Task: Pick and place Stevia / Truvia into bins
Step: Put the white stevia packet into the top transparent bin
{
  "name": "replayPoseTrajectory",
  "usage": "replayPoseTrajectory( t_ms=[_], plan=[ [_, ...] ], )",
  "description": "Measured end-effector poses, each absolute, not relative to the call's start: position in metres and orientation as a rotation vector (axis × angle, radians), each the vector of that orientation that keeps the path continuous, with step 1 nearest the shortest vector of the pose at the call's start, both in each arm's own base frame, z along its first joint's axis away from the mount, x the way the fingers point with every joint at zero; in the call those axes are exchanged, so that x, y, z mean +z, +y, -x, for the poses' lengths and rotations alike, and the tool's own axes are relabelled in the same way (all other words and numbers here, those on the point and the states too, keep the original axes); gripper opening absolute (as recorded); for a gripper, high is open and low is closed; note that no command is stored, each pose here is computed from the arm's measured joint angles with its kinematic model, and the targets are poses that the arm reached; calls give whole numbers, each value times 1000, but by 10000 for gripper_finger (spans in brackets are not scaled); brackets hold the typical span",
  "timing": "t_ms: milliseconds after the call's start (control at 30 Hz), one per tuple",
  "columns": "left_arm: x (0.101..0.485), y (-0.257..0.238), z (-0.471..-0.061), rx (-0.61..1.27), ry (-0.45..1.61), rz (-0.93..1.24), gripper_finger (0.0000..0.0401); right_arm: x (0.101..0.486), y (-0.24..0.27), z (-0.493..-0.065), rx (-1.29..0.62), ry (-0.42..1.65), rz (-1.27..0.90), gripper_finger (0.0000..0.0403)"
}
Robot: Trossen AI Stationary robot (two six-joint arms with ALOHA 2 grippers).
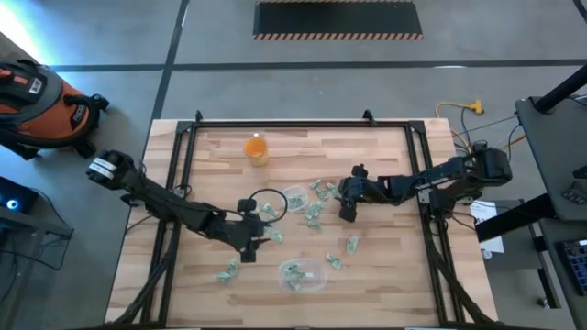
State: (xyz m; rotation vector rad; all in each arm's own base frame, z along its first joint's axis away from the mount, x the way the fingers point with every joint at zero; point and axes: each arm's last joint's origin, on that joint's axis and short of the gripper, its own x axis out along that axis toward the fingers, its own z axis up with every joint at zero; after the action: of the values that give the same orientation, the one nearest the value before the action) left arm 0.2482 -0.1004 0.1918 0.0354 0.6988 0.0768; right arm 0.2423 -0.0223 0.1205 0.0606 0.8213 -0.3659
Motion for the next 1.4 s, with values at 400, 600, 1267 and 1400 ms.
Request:
replayPoseTrajectory(
  t_ms=[400,600,1267,1400],
  plan=[
    [192,-100,-246,86,711,-23,175,104,-30,-259,-399,866,-76,161],
    [192,-100,-246,86,709,-20,175,102,-33,-263,-421,868,-73,123],
    [191,-99,-246,87,714,-23,175,137,-28,-255,-437,773,1,8],
    [191,-99,-246,87,715,-24,175,154,-23,-261,-355,657,29,8]
  ],
)
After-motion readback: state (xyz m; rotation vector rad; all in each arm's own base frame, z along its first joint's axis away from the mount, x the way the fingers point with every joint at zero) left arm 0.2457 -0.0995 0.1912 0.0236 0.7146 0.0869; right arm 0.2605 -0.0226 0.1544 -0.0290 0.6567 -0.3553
